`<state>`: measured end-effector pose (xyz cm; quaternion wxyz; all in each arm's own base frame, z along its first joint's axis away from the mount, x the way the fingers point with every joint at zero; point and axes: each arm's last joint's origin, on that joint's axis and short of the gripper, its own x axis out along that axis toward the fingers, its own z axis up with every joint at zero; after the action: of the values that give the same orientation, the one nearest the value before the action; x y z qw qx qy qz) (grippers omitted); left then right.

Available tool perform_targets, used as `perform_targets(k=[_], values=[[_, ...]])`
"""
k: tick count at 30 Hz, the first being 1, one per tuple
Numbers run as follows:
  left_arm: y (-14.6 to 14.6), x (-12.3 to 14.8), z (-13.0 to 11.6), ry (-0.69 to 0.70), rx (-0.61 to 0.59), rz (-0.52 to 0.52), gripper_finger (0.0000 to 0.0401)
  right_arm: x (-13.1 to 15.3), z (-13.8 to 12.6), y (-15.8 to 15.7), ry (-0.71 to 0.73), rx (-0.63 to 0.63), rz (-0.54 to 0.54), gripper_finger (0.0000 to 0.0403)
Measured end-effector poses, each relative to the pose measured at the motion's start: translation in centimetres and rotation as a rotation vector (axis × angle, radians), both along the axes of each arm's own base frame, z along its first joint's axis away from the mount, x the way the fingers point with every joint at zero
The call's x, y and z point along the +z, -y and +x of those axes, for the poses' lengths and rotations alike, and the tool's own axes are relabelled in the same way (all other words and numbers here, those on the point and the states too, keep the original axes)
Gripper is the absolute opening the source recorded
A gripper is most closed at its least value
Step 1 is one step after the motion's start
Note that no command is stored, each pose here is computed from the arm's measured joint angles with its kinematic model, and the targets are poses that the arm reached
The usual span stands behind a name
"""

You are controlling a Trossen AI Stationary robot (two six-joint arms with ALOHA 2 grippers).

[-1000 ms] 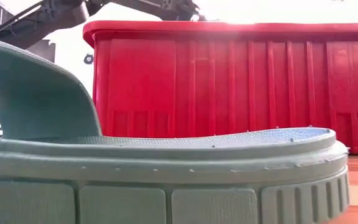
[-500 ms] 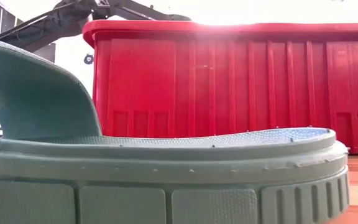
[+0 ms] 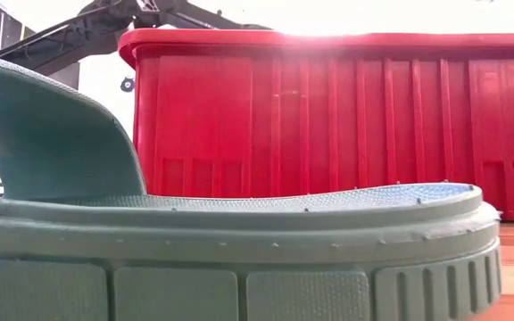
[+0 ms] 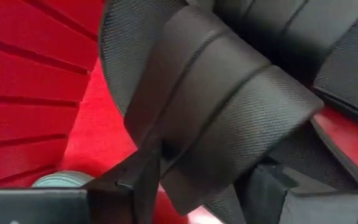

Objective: Pick and place slides into bin
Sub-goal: Put the black slide in the red bin, then put the green slide in the red bin

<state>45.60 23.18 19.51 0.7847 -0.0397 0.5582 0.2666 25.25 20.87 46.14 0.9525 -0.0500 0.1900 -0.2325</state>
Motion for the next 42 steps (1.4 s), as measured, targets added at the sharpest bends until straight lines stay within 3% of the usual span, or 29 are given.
perform_targets(k=[5,13,20,26,32,38,42], values=[[0.7,0.6,0.0,-0.002,-0.019,-0.025,0.0195,0.0,0.0,0.0,0.011,-0.007,0.027,0.0133],[2.2,4.9,-0.6,-0.016,-0.052,0.018,0.0191,-0.2,0.0,-0.2,0.016,0.001,0.164,0.0133],[5.4,10.4,-2.2,0.003,-0.279,0.023,0.0176,-0.2,-0.1,-0.4,0.007,0.015,0.224,0.0133],[10.8,16.0,-4.6,0.046,-0.527,-0.009,0.0166,-0.5,-0.1,-0.7,-0.087,0.100,0.302,0.0133],[18.1,19.8,-7.3,0.043,-0.713,-0.056,0.0167,-1.6,0.5,-1.6,-0.191,0.171,0.362,0.0133],[25.7,21.5,-10.1,0.000,-0.777,-0.137,0.0162,-3.9,2.2,-3.8,-0.313,0.231,0.476,0.0133],[30.9,21.5,-10.9,0.020,-0.778,-0.196,0.0156,-6.3,3.7,-5.3,-0.351,0.186,0.503,0.0133]])
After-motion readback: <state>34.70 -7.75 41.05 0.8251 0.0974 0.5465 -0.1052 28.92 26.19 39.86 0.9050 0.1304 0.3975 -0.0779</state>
